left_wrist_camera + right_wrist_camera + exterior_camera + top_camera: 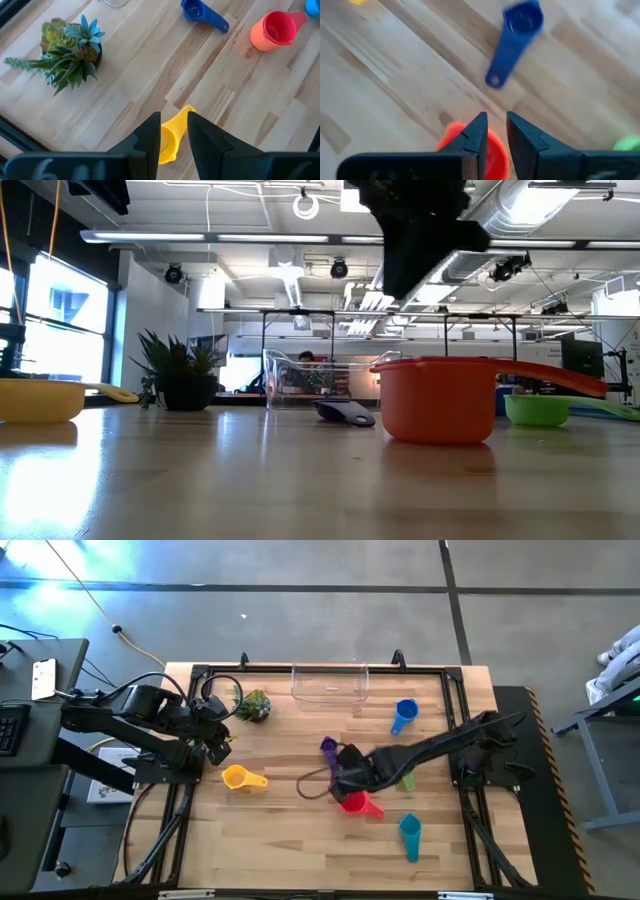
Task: Nest measuring cups in basket
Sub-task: Move the yellow measuring cup to the center of the table
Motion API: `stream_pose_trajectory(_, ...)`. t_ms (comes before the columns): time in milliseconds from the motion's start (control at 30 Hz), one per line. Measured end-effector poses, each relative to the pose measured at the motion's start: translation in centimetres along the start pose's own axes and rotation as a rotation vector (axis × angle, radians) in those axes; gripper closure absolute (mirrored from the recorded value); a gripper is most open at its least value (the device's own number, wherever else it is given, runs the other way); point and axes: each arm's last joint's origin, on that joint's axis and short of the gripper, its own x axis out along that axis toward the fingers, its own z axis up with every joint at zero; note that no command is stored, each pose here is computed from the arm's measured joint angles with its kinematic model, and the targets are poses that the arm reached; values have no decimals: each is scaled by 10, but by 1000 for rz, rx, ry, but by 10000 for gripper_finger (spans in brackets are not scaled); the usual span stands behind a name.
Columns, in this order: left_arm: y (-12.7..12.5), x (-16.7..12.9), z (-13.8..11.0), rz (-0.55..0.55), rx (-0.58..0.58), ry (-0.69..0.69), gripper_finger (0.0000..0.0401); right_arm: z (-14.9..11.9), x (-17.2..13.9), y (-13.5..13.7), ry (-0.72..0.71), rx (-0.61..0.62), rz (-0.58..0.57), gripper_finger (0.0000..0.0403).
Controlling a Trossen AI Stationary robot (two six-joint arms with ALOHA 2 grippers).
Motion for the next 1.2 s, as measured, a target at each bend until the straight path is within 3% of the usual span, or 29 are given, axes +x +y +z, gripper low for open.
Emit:
stream_pose_trajectory(400, 3, 1, -5, 36, -311, 83, 316, 93, -30, -24, -75, -349, 148, 339)
stream_pose_trajectory(600, 2, 8, -7, 120, -421, 131, 316, 133, -50, -48, -121, -470, 208, 339)
stream_pose_trajectory(933, 2, 59, -35, 219, -525, 347, 315, 166, -71, -85, -152, -576, 147, 339)
stream_pose_trajectory(1200, 0, 99, -49, 163, -525, 361, 283, 172, -68, -100, -129, -620, 111, 339)
